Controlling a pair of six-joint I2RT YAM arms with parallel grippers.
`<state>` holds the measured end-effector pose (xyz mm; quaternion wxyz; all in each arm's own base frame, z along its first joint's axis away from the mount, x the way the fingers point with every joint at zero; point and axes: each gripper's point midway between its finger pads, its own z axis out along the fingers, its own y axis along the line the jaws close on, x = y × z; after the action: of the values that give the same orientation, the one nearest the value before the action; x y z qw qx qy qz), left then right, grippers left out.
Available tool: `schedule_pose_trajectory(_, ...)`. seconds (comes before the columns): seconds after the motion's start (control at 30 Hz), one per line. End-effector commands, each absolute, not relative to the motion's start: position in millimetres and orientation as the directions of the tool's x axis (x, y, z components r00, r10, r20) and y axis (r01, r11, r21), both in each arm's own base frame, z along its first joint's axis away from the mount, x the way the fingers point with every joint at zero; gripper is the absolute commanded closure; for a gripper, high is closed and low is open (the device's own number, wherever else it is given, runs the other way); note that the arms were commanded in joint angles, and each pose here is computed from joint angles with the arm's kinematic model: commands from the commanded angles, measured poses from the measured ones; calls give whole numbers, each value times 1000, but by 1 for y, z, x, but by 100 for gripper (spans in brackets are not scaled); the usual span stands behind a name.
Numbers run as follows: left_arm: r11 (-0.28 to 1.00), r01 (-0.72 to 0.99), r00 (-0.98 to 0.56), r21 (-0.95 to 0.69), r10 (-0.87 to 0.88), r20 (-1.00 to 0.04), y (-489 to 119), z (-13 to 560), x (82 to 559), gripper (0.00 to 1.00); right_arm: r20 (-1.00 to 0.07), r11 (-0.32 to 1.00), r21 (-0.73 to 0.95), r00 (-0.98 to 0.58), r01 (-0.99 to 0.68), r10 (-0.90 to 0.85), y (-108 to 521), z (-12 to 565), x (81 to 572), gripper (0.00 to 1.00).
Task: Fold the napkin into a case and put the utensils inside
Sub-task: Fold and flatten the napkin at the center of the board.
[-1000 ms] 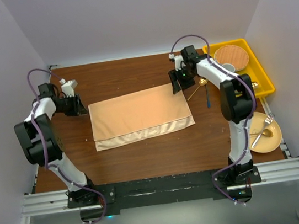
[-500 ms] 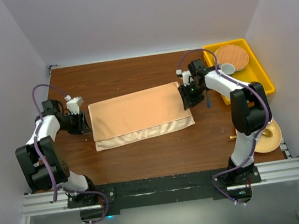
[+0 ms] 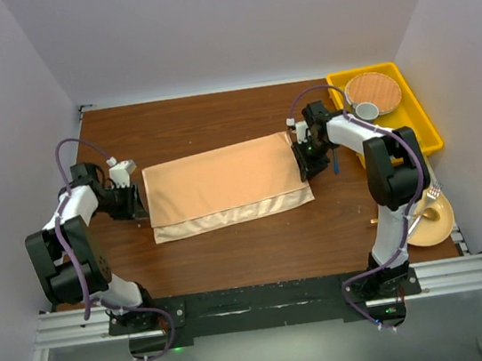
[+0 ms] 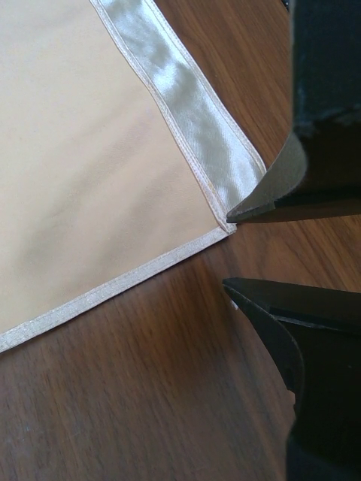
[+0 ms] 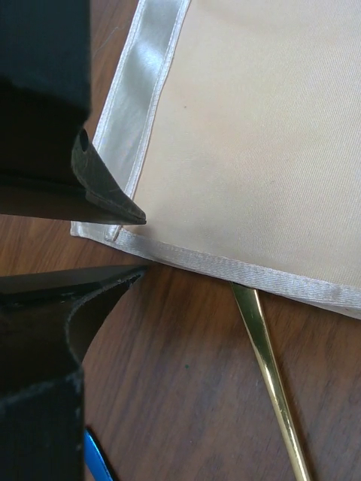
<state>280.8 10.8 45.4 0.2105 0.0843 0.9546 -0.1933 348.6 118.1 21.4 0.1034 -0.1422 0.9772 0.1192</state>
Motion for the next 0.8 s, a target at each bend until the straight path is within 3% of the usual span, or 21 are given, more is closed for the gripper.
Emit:
schedule_pose_trajectory(0.0,908,260,-891,-328,96,-443,11,46,283,60,-240,934,226,-945,-276,-221,122,31,350,69)
schedule_pose_trajectory(0.13,908,266,-890,-324,102,-445,11,46,283,60,-238,931,237,-946,-278,-221,123,37,346,70)
schedule_pose_trajectory(0.57,904,281,-883,-322,112,-457,10,48,283,61,-240,935,254,-953,-247,-187,125,48,344,94)
schedule_pose_trajectory(0.77,887,322,-876,-331,146,-460,5,52,280,61,-255,933,256,-949,-252,-186,126,59,345,100)
